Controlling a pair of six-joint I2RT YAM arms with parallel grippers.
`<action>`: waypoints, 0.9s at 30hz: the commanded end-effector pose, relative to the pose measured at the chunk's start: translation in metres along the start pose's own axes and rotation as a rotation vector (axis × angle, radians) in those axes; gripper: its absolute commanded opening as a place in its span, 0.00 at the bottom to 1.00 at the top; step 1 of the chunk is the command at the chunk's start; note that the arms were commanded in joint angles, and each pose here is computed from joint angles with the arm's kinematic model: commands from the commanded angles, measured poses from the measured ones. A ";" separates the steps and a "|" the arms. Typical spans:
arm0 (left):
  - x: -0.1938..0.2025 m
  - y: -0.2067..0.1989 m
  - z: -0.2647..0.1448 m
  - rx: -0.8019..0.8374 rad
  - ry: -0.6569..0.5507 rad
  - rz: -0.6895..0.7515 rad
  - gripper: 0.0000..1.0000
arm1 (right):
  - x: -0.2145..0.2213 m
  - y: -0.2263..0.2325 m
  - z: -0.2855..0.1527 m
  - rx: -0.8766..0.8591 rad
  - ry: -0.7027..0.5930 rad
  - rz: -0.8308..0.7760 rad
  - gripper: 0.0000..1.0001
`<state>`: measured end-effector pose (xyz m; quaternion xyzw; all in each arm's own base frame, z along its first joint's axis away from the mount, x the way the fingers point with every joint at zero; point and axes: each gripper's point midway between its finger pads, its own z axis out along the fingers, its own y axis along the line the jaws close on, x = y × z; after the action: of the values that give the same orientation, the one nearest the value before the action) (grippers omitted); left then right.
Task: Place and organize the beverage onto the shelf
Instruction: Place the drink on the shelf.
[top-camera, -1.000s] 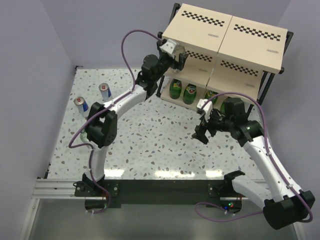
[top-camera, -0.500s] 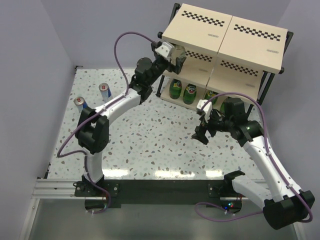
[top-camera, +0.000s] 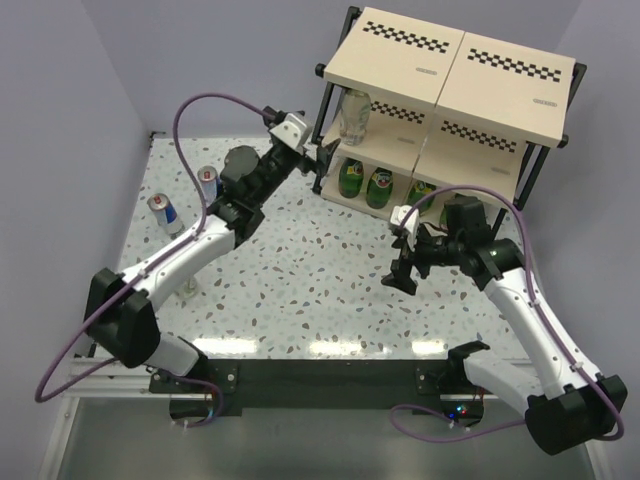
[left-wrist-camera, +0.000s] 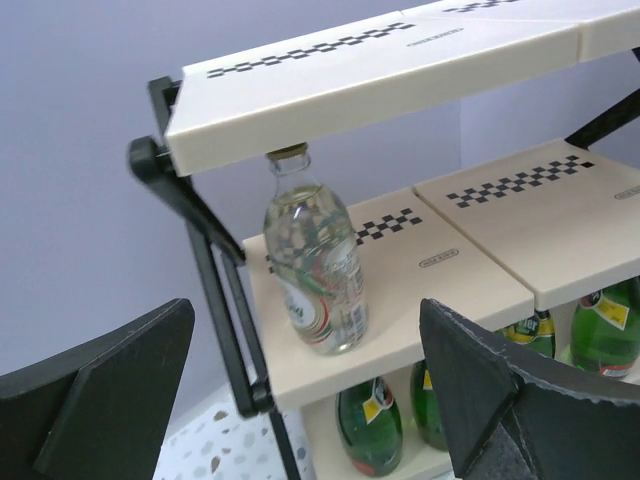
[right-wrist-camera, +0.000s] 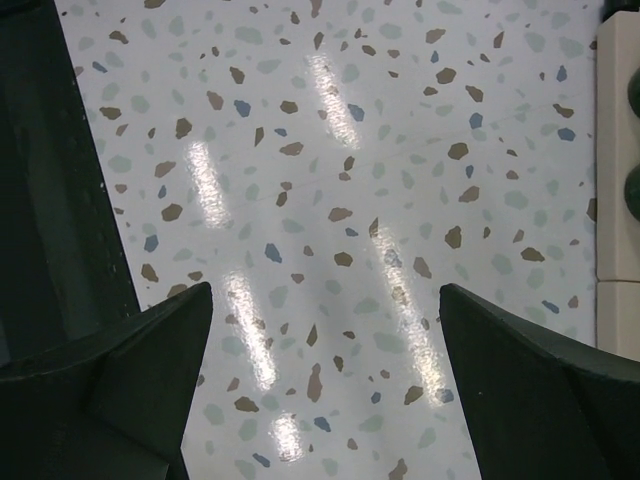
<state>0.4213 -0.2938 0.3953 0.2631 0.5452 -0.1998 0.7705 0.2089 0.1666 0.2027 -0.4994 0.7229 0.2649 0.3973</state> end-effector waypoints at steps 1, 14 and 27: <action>-0.003 0.018 -0.041 -0.092 0.042 0.040 1.00 | -0.012 0.008 -0.001 -0.078 -0.032 -0.030 0.99; -0.054 0.060 -0.159 -0.395 0.060 -0.064 1.00 | -0.047 0.056 0.103 -0.372 0.130 -0.096 0.96; -0.172 0.078 -0.186 -0.458 -0.207 -0.206 1.00 | -0.112 0.070 0.236 -0.315 0.140 -0.283 0.99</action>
<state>0.2930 -0.1270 0.4865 0.0399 0.5503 -0.1430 0.8217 0.2043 0.4015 0.1327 -0.6794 0.6343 0.2939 0.2229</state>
